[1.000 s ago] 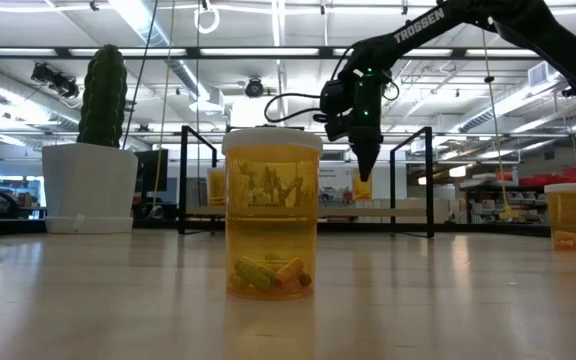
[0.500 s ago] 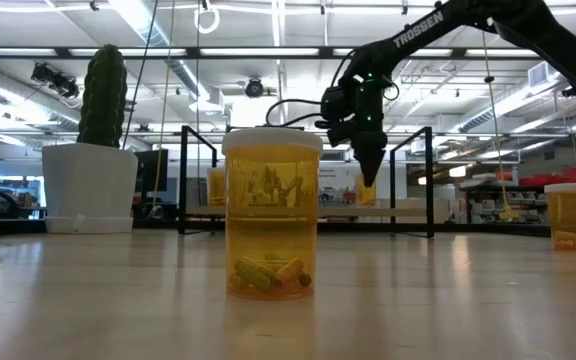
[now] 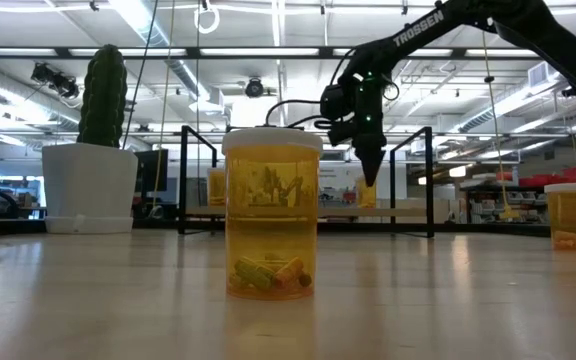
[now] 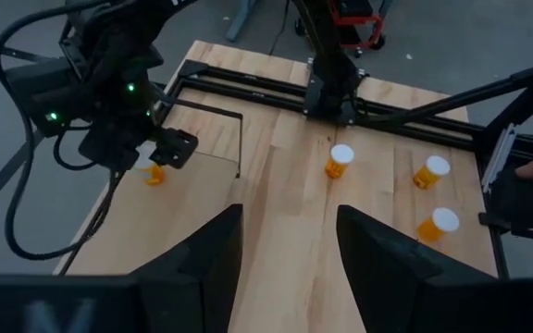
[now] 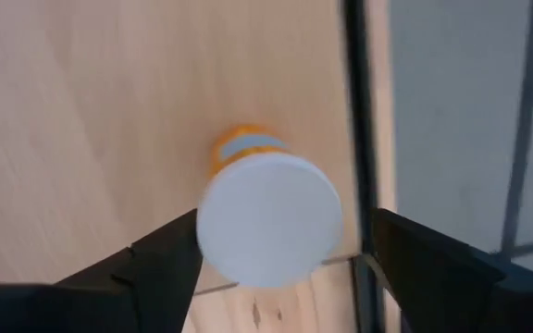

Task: Pick and place medicine bottles onto shelf by color
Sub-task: Put the orange pill bottle on the shelf

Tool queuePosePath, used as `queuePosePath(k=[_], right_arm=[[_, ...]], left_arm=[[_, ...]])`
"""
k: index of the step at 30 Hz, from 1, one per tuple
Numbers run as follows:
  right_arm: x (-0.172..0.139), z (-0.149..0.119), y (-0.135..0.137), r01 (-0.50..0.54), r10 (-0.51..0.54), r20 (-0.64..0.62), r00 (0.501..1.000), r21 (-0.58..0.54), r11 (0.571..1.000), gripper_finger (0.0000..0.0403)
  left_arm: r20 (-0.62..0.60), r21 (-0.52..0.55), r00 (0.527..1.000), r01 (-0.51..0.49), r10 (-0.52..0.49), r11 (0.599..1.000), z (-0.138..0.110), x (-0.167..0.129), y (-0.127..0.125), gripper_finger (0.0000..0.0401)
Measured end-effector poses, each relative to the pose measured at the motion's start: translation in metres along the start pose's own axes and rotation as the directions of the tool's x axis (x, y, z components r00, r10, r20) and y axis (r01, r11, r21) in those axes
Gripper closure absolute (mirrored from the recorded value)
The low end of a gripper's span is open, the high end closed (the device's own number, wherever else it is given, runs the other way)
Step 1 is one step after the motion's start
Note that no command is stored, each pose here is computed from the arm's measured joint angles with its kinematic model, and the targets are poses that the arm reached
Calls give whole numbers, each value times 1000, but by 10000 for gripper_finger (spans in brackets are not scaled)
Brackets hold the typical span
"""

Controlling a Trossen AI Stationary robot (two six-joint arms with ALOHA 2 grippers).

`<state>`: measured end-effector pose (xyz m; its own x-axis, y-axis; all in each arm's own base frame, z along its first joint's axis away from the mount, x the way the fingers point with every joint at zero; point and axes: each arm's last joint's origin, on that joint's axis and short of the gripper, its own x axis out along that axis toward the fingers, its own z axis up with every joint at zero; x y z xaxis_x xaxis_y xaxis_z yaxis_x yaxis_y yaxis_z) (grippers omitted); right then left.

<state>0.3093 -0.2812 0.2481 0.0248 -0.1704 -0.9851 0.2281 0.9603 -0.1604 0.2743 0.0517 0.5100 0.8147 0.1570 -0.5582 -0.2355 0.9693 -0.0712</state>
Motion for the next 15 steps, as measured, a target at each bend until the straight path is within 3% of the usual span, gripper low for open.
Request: queuePosePath(k=[5, 15], right_arm=[[-16, -1, -2, 11, -9, -15, 1000, 98, 995, 85], [-59, 2, 22, -55, 60, -37, 998, 120, 991, 85]], left_arm=[[0, 21, 1000, -1, 1, 1000, 0, 0, 0, 222], [2, 75, 1000, 0, 0, 997, 0, 0, 0, 216]])
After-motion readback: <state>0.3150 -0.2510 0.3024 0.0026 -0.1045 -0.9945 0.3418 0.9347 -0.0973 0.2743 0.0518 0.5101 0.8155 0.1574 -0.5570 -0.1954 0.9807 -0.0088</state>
